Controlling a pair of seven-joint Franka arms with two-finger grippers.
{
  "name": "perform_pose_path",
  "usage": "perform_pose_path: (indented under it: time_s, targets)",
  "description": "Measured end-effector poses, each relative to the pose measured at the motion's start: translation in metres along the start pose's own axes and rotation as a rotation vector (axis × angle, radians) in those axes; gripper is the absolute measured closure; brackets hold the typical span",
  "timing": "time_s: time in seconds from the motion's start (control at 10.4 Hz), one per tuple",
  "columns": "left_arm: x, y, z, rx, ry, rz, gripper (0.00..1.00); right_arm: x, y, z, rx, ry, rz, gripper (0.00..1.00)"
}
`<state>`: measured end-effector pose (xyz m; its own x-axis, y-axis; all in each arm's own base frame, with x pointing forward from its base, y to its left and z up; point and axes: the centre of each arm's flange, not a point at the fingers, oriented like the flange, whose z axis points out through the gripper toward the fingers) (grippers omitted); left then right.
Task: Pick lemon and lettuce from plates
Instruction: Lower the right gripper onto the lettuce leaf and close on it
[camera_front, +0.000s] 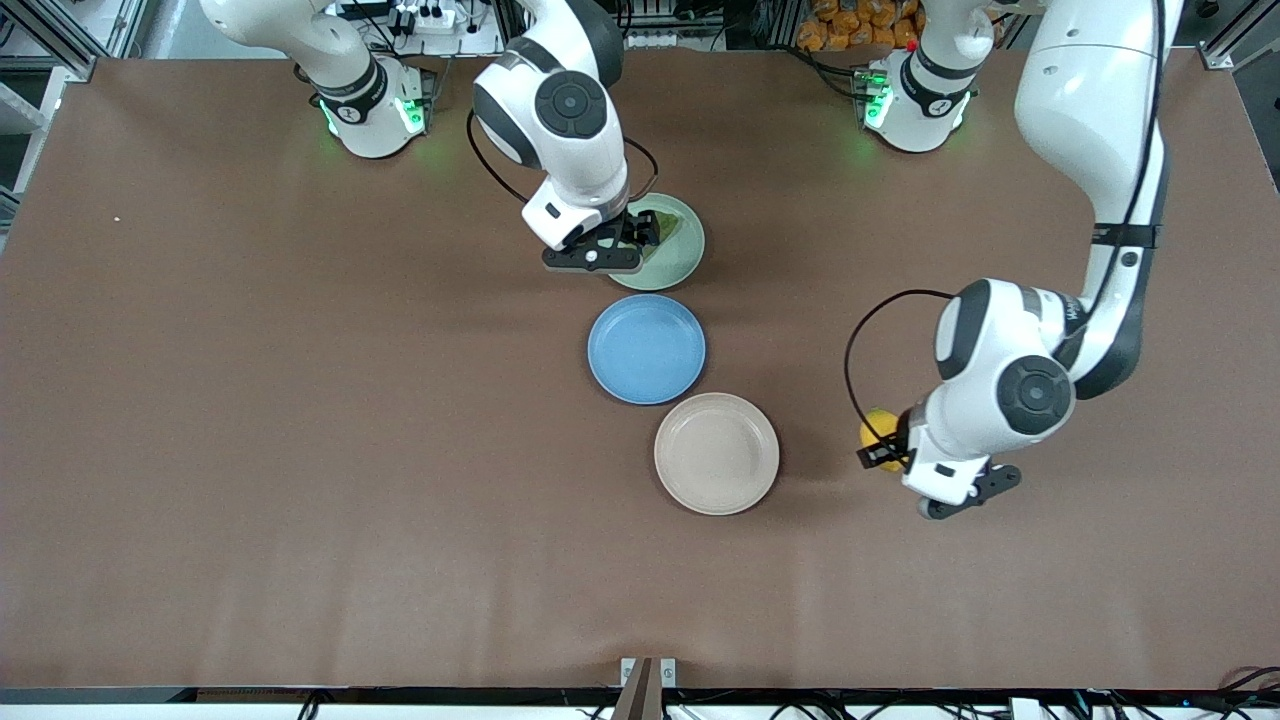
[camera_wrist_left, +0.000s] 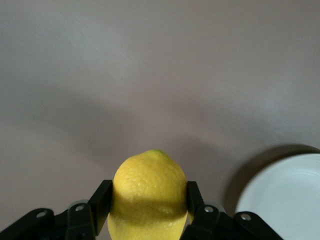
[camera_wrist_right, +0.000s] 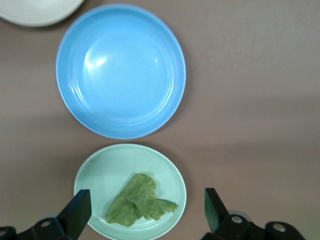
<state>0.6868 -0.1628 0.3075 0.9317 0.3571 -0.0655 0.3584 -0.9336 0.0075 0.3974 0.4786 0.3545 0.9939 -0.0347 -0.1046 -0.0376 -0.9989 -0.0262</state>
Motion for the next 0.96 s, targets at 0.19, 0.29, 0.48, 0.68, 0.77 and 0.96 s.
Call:
perform_pose_path:
  time_s: [0.19, 0.29, 0.48, 0.68, 0.77, 0.96]
  targets:
    - [0.012, -0.024, 0.004, 0.011, -0.021, 0.023, 0.35, -0.018, -0.011, 0.027, 0.014, 0.016, 0.001, 0.00]
    - [0.015, -0.032, 0.006, 0.015, -0.031, 0.037, 0.35, -0.023, -0.012, 0.037, 0.017, 0.020, 0.008, 0.00]
    - [0.023, -0.047, 0.014, 0.028, -0.041, 0.057, 0.35, -0.027, -0.016, 0.052, 0.026, 0.026, 0.023, 0.00]
    - [0.032, -0.064, 0.025, 0.039, -0.055, 0.065, 0.35, -0.038, -0.026, 0.074, 0.027, 0.028, 0.024, 0.00]
    - [0.034, -0.069, 0.032, 0.042, -0.065, 0.071, 0.35, -0.045, -0.030, 0.086, 0.021, 0.024, 0.021, 0.00]
    - [0.035, -0.072, 0.045, 0.049, -0.083, 0.071, 0.35, -0.055, -0.036, 0.110, 0.003, 0.025, 0.029, 0.00]
